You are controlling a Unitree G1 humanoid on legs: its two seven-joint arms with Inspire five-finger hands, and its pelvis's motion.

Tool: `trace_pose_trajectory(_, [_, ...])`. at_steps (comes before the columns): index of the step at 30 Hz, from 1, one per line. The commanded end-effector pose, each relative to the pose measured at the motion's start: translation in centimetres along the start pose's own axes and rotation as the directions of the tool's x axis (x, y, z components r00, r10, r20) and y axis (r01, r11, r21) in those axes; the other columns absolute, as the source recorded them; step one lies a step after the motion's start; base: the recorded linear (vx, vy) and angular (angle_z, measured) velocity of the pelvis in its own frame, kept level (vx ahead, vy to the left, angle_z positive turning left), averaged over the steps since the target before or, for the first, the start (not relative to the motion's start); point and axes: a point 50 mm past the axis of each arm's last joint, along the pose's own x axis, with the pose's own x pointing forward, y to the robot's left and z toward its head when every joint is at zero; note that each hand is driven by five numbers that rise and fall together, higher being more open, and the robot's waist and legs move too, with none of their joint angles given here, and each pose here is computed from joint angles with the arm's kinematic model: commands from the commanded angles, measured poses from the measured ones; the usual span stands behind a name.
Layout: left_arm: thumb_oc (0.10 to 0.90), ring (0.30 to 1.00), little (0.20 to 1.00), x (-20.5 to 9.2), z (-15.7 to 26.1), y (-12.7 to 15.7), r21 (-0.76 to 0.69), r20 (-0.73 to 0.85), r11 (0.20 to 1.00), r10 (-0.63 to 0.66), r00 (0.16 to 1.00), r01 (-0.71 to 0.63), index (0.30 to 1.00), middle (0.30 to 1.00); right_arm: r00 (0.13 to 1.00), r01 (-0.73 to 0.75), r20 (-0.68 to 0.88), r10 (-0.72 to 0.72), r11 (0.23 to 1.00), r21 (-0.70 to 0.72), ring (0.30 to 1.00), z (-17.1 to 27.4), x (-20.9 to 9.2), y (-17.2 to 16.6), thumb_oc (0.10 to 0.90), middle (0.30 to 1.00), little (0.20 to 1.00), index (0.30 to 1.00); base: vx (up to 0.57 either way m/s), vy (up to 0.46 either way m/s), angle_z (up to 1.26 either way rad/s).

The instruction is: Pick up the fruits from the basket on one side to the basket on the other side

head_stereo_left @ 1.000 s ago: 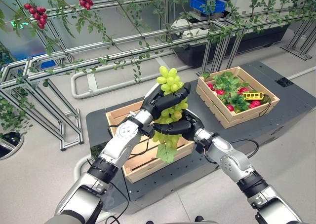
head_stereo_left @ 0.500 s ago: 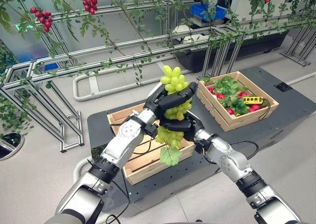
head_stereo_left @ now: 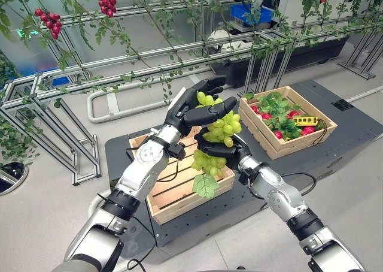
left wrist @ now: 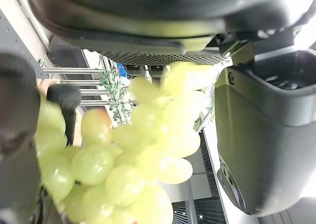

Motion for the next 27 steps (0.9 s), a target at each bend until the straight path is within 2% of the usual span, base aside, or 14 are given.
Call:
trace_pose_trajectory(1, [0.800, 0.900, 0.900, 1.7, 6.2, 2.1, 0.220, 0.265, 0.974, 0.001, 0.964, -0.062, 0.900, 0.900, 0.949, -0.001, 0.315, -0.014, 0.999, 0.048, 0.300, 4.9, -0.2, -0.6, 0.400, 0.300, 0.300, 0.300, 0.00, 0.000, 0.00])
trace_pose_trajectory(8, [0.800, 0.900, 0.900, -0.7, 6.8, 3.2, 0.314, 0.289, 0.946, -0.009, 0.957, -0.086, 0.900, 0.900, 0.947, 0.117, 0.290, -0.139, 0.989, 0.091, 0.300, 2.6, -3.7, -4.0, 0.400, 0.300, 0.300, 0.300, 0.00, -0.003, -0.01])
trace_pose_trajectory(12, [0.800, 0.900, 0.900, -1.8, 7.1, 3.8, 0.292, 0.324, 0.948, 0.028, 0.946, -0.128, 0.900, 0.900, 0.938, 0.161, 0.296, -0.181, 0.983, 0.094, 0.300, 2.1, -5.4, -5.2, 0.400, 0.300, 0.300, 0.300, 0.00, -0.011, -0.05])
trace_pose_trajectory(18, [0.800, 0.900, 0.900, -2.9, 6.6, 4.7, 0.136, 0.377, 0.964, 0.162, 0.912, -0.227, 0.900, 0.900, 0.921, 0.204, 0.321, -0.221, 0.975, 0.085, 0.300, 2.0, -6.5, -5.8, 0.400, 0.300, 0.300, 0.300, 0.00, -0.023, -0.09])
trace_pose_trajectory(20, [0.800, 0.900, 0.900, -3.5, 5.3, 4.7, 0.012, 0.360, 0.966, 0.238, 0.902, -0.260, 0.900, 0.900, 0.913, 0.218, 0.336, -0.233, 0.973, 0.082, 0.300, 2.1, -6.9, -5.8, 0.400, 0.300, 0.300, 0.300, -0.01, -0.039, -0.12])
trace_pose_trajectory(23, [0.800, 0.900, 0.900, -4.1, 3.3, 4.7, -0.078, 0.303, 0.952, 0.307, 0.902, -0.297, 0.900, 0.900, 0.908, 0.234, 0.340, -0.244, 0.970, 0.071, 0.300, 2.1, -7.3, -5.9, 0.400, 0.300, 0.300, 0.300, 0.00, -0.038, -0.09])
trace_pose_trajectory(27, [0.800, 0.900, 0.900, -5.9, -1.2, 4.1, -0.191, 0.125, 0.930, 0.341, 0.932, -0.315, 0.900, 0.900, 0.902, 0.234, 0.367, -0.228, 0.972, 0.028, 0.300, 2.7, -8.1, -5.5, 0.400, 0.300, 0.300, 0.300, -0.02, -0.088, -0.08])
